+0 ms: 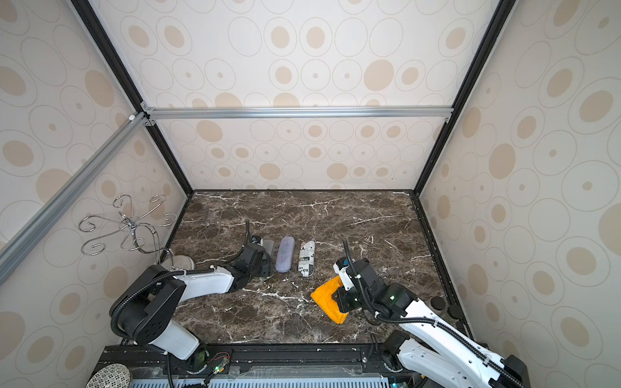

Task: Wipe the eyeglass case
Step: Place the eyeglass case at the center of the board.

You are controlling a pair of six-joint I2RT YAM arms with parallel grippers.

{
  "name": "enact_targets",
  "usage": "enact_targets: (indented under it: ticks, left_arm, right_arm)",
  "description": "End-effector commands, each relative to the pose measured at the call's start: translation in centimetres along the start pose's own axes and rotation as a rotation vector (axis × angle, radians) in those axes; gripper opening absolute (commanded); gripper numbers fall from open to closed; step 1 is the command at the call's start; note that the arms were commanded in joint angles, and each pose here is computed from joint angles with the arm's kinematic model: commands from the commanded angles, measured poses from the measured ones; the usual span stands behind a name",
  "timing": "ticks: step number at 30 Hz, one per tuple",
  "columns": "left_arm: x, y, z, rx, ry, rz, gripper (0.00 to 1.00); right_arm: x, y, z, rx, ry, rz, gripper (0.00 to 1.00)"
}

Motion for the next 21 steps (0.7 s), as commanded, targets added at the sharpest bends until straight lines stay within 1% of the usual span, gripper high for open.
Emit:
enact_targets:
  ticks: [1,3,7,11,14,18,20,21]
  left_arm:
    - [0.4,0.2,-0.6,-0.014,0.002,0.003,0.73]
    - [0.5,0.4,-1.1,-0.023,-0.002,0.001,0.75]
    - [0.8,0.9,-2.8,-0.056,-0.02,-0.007,0.87]
    - [1.1,1.4,-5.1,-0.107,-0.058,-0.019,0.97]
    - [1.3,1.4,-6.8,-0.145,-0.086,-0.017,1.0]
    - [1.7,1.3,-8.6,-0.192,-0.102,-0.029,1.0]
    - [1.9,1.2,-9.2,-0.208,-0.104,-0.03,1.0]
    - [2.0,1.3,-9.6,-0.218,-0.102,-0.032,1.0]
  right_arm:
    - [-0.1,-0.7,0.1,0.07,0.003,0.037,0.0]
    - [-0.4,-0.9,0.6,0.093,-0.016,0.056,0.0]
    - [-1.1,-1.1,2.5,0.114,-0.046,0.073,0.0]
    - [-1.5,-0.9,4.8,0.133,-0.061,0.085,0.09]
    - [-1.8,-0.8,6.0,0.144,-0.092,0.094,0.18]
    - [-2.3,-0.7,6.5,0.15,-0.144,0.089,0.43]
    - [-2.2,-0.6,5.9,0.139,-0.161,0.086,0.51]
    - [-2.1,-0.4,5.4,0.125,-0.166,0.083,0.57]
Point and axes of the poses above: each gripper's point midway between its finger pads, its own z axis out along the fingers, its own x axis along the line the jaws close on, y = z × x, the point moved 9 cm from there along -z, back along the fingers, and after that the axes turned 15 degrees about z, right-handed, at the moved point
